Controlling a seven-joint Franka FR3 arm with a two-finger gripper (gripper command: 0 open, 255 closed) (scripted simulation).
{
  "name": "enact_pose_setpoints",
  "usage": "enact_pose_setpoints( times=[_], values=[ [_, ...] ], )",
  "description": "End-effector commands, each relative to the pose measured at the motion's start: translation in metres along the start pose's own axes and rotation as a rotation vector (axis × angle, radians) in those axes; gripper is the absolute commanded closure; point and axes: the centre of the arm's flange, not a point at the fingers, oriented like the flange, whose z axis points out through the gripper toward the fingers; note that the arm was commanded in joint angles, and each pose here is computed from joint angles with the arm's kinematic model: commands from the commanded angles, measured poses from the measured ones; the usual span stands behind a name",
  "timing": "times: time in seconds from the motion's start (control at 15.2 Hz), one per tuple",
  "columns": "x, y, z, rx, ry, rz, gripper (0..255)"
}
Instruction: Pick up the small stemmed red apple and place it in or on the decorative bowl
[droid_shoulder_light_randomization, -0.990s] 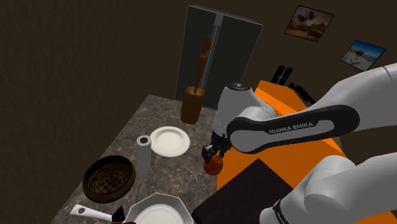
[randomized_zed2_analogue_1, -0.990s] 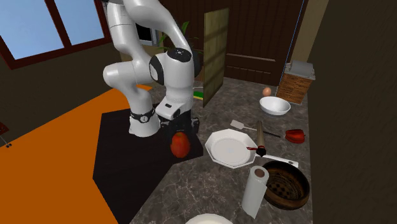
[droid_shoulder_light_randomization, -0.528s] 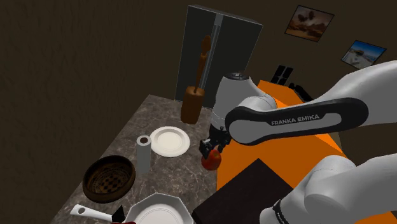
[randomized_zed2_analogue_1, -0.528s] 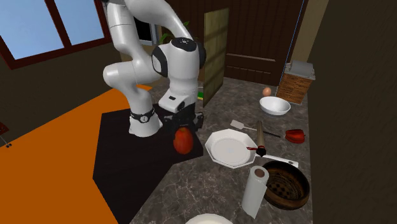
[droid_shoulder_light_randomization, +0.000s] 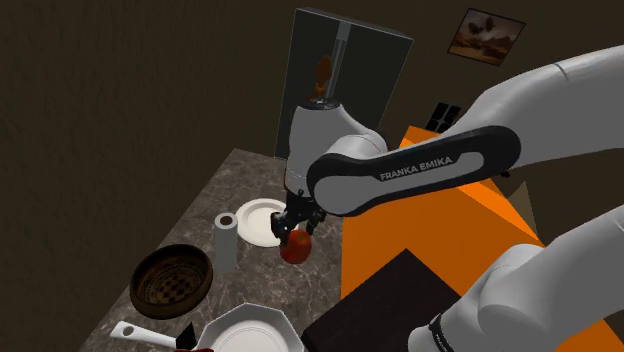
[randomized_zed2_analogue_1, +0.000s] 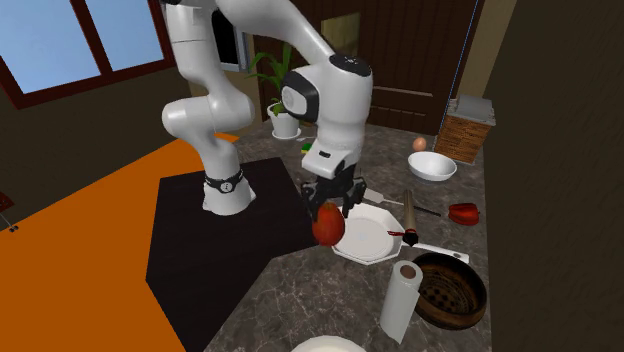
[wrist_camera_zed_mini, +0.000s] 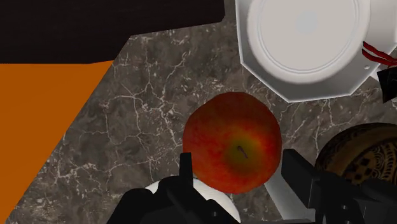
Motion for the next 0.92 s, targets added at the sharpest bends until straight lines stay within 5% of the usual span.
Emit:
enact_pose_setpoints(
  times=[0.0,0.86],
  values=[
    [0.011,-0.024,0.000,0.001,-0.001,0.001,255],
    [0.085,-0.177,-0.025,0.001,-0.001,0.001,255]
  ],
)
